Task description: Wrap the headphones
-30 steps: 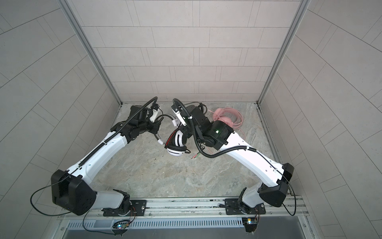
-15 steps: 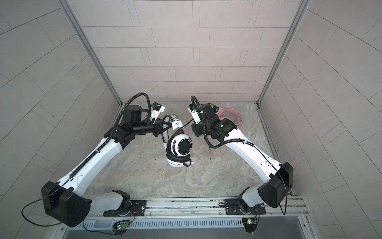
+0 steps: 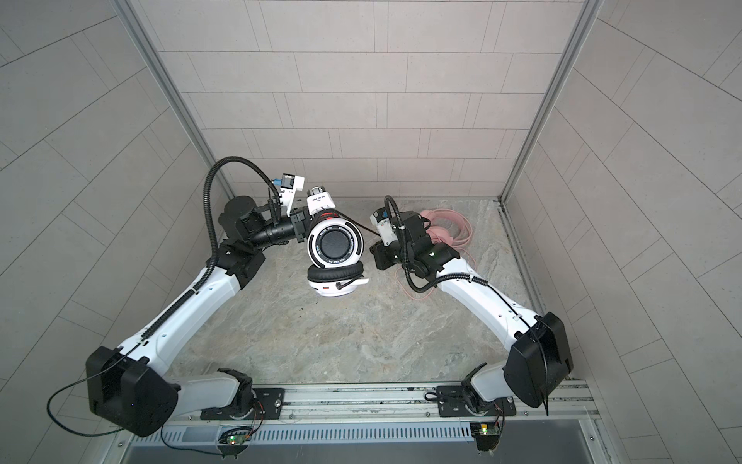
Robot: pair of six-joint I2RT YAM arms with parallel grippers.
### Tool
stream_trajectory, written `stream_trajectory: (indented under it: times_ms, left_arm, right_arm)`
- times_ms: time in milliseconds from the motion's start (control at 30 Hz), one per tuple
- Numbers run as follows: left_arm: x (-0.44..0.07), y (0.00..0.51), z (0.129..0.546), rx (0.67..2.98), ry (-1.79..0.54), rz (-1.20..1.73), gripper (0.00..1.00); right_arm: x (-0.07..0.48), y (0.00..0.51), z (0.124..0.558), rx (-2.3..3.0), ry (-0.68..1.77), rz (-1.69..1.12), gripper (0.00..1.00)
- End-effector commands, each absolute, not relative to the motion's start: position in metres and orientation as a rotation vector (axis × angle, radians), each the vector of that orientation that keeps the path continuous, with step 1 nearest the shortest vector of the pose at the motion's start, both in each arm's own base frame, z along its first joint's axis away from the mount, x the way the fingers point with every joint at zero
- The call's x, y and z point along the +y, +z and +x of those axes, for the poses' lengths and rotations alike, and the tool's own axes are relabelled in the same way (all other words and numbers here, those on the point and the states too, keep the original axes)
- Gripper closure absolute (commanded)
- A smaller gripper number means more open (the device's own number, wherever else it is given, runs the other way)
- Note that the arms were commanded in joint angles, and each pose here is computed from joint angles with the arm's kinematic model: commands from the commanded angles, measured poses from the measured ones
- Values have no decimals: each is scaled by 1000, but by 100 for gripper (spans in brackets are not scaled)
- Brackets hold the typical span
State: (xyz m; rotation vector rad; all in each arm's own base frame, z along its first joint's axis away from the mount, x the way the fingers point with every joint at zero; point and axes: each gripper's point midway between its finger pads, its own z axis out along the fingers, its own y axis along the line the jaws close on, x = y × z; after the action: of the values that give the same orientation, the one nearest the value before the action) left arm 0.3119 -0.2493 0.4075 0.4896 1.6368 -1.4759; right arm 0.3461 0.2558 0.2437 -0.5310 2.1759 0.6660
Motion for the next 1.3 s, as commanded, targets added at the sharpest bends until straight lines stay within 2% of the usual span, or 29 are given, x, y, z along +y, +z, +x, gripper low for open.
stream_trajectory:
  times_ms: [0, 133, 200, 400, 567, 700, 933, 1067, 1267]
  left_arm:
    - [-241, 453, 291, 1490, -1494, 506, 100]
    - [-226, 461, 305, 1489, -1406, 377, 100]
    - [-210, 463, 319, 1488, -1332, 215, 100]
    - [-179, 475, 334, 1381, -1285, -34, 100]
    - [-177, 473, 344, 1397, -1288, -94, 100]
    - [-172, 470, 351, 1408, -1258, -146, 100]
    - [-162, 454, 367, 1446, -1201, -247, 100]
    - [-155, 450, 368, 1458, -1140, -267, 100]
    - [-118, 415, 381, 1552, -921, -507, 100]
  right_arm:
    - [266, 242, 348, 2163, 766, -483, 94]
    - [267, 235, 347, 2168, 791, -465, 94]
    - [268, 232, 346, 2169, 810, -450, 95]
    - [276, 226, 347, 2171, 885, -407, 92]
    - [282, 220, 347, 2172, 926, -396, 91]
    - [280, 216, 345, 2166, 922, -381, 96]
    - [279, 213, 337, 2176, 941, -391, 84]
    - [274, 212, 334, 2168, 930, -379, 85]
    - [270, 211, 328, 2158, 936, -352, 99]
